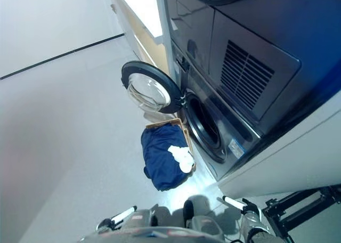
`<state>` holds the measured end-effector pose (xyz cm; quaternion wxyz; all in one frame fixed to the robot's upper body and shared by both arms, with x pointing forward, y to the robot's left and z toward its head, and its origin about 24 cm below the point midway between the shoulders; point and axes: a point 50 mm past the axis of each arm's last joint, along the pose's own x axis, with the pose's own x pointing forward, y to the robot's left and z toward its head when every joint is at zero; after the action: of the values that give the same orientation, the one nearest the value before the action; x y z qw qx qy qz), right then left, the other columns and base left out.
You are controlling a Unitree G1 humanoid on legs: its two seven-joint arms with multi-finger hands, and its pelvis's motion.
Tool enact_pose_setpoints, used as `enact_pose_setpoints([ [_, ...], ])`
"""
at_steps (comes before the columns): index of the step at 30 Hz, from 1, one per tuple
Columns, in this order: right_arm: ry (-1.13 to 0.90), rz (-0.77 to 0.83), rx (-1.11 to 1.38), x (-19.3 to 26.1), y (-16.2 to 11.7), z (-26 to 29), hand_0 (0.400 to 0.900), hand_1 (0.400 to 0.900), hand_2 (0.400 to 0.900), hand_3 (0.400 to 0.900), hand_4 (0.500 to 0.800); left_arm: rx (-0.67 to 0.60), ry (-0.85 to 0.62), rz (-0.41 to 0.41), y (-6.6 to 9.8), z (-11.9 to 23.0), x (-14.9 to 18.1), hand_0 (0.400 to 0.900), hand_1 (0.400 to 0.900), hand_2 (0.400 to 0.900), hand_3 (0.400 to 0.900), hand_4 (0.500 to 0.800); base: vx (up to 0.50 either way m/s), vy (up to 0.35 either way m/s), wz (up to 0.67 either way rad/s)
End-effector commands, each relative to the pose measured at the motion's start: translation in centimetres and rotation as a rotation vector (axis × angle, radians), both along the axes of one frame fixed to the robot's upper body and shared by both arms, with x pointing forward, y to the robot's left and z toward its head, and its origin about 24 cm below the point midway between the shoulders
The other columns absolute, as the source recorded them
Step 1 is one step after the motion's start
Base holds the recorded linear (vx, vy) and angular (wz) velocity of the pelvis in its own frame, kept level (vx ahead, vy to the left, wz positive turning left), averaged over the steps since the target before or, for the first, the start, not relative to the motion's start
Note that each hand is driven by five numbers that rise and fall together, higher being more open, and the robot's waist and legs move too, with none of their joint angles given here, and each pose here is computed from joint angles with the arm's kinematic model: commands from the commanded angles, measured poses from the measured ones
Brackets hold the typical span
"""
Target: Put the clothes in the basket into the washing machine.
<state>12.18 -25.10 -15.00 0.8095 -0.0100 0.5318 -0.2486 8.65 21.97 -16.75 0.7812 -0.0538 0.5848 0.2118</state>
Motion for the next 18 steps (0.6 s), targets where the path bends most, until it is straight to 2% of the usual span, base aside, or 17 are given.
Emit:
enact_pose_setpoints([
  [1, 0.01, 0.012, -0.079, -0.4, -1.6, 0.4, 0.9, 0.9, 0.9, 0.9, 0.8, 0.074, 0.031, -0.011, 1.7, 0.2, -1.1, 0.9, 0.9, 0.9, 0.9, 0.8, 0.182, 0.052, -0.06],
  [8, 0.008, 0.021, -0.067, -0.4, -1.3, 0.3, 0.9, 0.9, 0.9, 0.9, 0.8, 0.085, 0.05, -0.081, 1.8, 0.2, -1.1, 0.9, 0.9, 0.9, 0.9, 0.8, 0.142, 0.177, -0.2],
  [12, 0.009, 0.06, -0.038, 0.0, -0.2, 0.1, 0.9, 0.9, 0.9, 0.9, 0.8, 0.104, 0.043, -0.09, 2.8, 0.5, -1.0, 0.9, 0.9, 0.9, 0.9, 0.8, 0.069, 0.25, -0.47],
  [15, -0.073, 0.108, -0.019, 2.5, 1.0, 0.7, 0.9, 0.9, 0.9, 0.9, 0.8, 0.134, 0.012, -0.077, 3.7, 0.9, -0.1, 0.9, 0.9, 0.9, 0.9, 0.8, -0.027, 0.163, -0.3],
  [18, -0.226, 0.187, -0.03, 6.4, 1.8, 2.5, 0.9, 0.9, 0.9, 0.9, 0.8, 0.161, -0.085, -0.061, 4.3, 1.8, 2.5, 0.9, 0.9, 0.9, 0.9, 0.8, -0.115, 0.076, -0.11],
])
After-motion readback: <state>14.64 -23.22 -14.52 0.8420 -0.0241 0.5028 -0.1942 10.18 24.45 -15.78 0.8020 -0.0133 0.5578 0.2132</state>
